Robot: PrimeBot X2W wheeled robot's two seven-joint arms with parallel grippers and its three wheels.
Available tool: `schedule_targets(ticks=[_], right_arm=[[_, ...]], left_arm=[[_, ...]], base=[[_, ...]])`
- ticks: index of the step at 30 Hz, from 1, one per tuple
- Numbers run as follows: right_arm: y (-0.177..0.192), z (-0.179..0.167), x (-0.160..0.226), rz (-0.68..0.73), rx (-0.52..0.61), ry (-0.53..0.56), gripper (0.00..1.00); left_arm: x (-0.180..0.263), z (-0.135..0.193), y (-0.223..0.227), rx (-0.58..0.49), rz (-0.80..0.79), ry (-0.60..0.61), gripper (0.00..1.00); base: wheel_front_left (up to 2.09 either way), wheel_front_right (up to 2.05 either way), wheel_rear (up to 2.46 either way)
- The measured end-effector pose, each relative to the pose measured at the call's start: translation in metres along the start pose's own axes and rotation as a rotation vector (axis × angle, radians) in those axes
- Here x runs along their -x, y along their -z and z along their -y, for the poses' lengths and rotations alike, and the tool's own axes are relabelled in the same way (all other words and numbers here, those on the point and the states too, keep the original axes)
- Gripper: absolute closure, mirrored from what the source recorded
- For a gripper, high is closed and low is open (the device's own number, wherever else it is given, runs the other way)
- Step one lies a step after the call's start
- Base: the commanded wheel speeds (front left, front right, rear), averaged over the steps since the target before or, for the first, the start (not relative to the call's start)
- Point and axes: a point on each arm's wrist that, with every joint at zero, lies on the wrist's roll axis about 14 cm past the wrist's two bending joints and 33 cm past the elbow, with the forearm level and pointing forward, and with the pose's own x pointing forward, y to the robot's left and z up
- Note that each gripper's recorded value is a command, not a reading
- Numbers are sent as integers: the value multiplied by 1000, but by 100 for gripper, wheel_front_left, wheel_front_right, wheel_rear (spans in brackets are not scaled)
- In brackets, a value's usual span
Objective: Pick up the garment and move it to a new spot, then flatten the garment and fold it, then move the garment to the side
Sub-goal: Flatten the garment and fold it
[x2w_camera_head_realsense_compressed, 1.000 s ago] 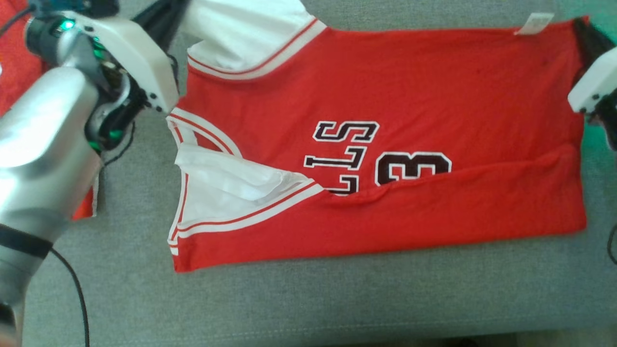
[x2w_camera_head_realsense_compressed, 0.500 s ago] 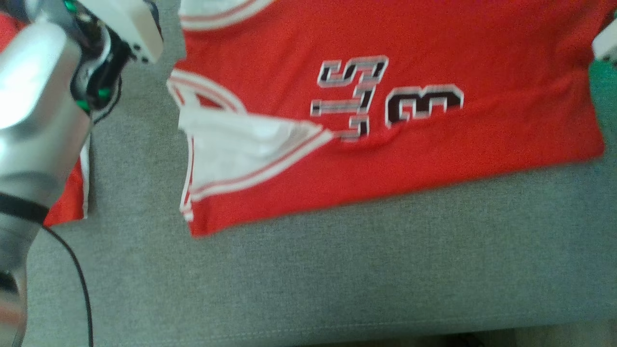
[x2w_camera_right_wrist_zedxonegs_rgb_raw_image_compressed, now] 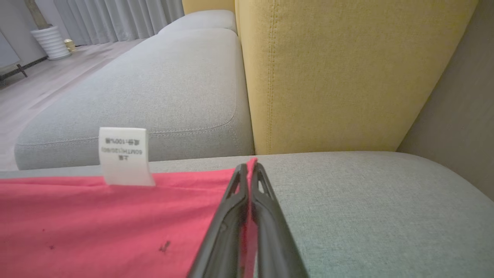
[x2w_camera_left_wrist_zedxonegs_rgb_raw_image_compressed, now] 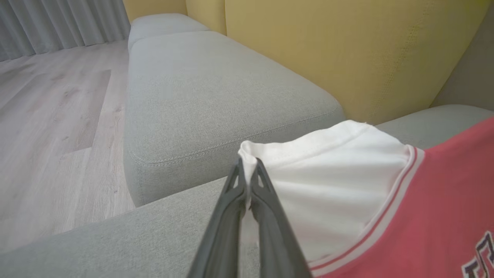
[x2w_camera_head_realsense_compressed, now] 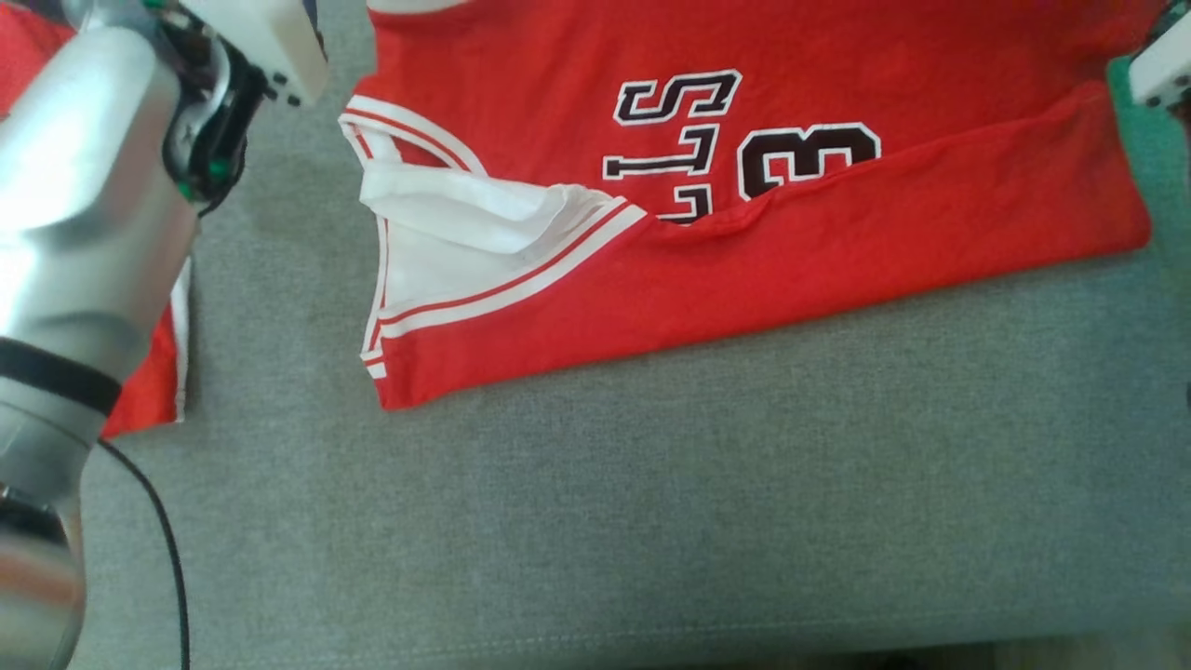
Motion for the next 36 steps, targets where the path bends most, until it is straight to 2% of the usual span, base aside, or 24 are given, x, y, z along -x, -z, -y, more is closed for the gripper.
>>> schedule_targets(ticks=[5,14,24,35,36], right_arm=[[8,-1,18,-13,-23,-14,100],[19,0,54,-73,-43,-50,100],[56,-9,93,-300,5,-133,100],[71,6,105,-409,101,-128,100],[73,6,107,-420,110,-128,49]], left_arm=[[20,3,5,-24,-18,12,100],[76,28,21,-38,-82,78,100],[147,68,61,-13,-256,150,100],[154,90,68,10,-280,193,100],[154,93,70,12,-284,198,100]], base=[[0,0,0],[0,0,0],[0,0,0],[0,0,0],[0,0,0]])
